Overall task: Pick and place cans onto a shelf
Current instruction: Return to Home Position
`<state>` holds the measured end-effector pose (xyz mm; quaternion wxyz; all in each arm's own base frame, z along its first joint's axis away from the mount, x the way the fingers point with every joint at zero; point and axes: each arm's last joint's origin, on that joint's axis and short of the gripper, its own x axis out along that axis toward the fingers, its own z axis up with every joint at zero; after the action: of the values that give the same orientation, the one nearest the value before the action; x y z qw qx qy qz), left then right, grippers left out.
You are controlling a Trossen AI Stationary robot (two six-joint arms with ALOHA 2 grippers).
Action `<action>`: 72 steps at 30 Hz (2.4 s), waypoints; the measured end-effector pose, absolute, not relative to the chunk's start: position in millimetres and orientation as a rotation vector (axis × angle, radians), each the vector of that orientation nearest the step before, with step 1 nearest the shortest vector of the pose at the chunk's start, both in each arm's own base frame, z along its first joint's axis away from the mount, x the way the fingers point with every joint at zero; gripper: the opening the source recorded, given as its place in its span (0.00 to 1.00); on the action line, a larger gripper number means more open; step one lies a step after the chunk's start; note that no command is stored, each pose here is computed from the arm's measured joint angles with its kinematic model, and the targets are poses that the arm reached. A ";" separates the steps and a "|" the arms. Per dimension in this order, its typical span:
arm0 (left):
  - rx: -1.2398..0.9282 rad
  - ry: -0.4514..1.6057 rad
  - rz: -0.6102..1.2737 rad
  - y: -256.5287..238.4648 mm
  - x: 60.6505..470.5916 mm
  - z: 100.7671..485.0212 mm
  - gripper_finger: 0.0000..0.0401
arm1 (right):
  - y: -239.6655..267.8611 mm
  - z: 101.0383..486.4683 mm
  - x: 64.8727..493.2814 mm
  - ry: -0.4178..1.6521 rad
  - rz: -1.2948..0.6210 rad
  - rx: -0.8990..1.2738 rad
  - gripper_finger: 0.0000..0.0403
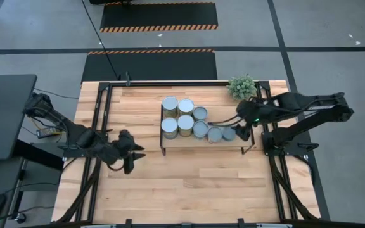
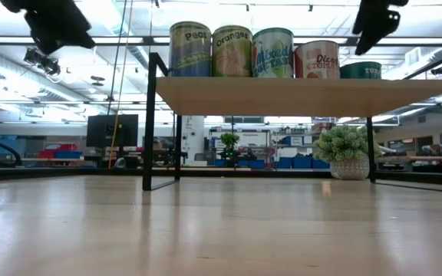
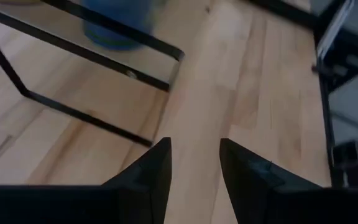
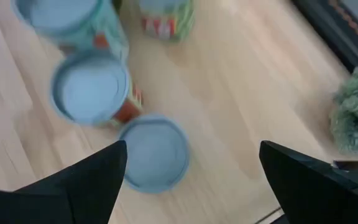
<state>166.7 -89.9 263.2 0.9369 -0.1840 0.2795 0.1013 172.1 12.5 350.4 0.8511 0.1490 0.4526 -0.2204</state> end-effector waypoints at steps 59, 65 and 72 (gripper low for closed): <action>-0.876 -0.230 0.426 16.1 105.9 170.6 0.00 | -7.5 228.7 63.1 -0.059 -0.444 0.683 0.01; -0.909 -0.208 0.438 16.0 105.9 167.4 0.00 | -5.8 212.8 75.3 -0.106 -0.415 0.703 0.01; -0.982 -0.184 0.468 16.2 105.7 162.2 0.03 | -3.4 194.4 86.7 -0.159 -0.353 0.714 0.01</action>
<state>105.7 16.2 162.2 0.8517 -0.4664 -0.0874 0.2225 86.7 -3.4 194.4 0.9187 0.3471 -0.0775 -0.1719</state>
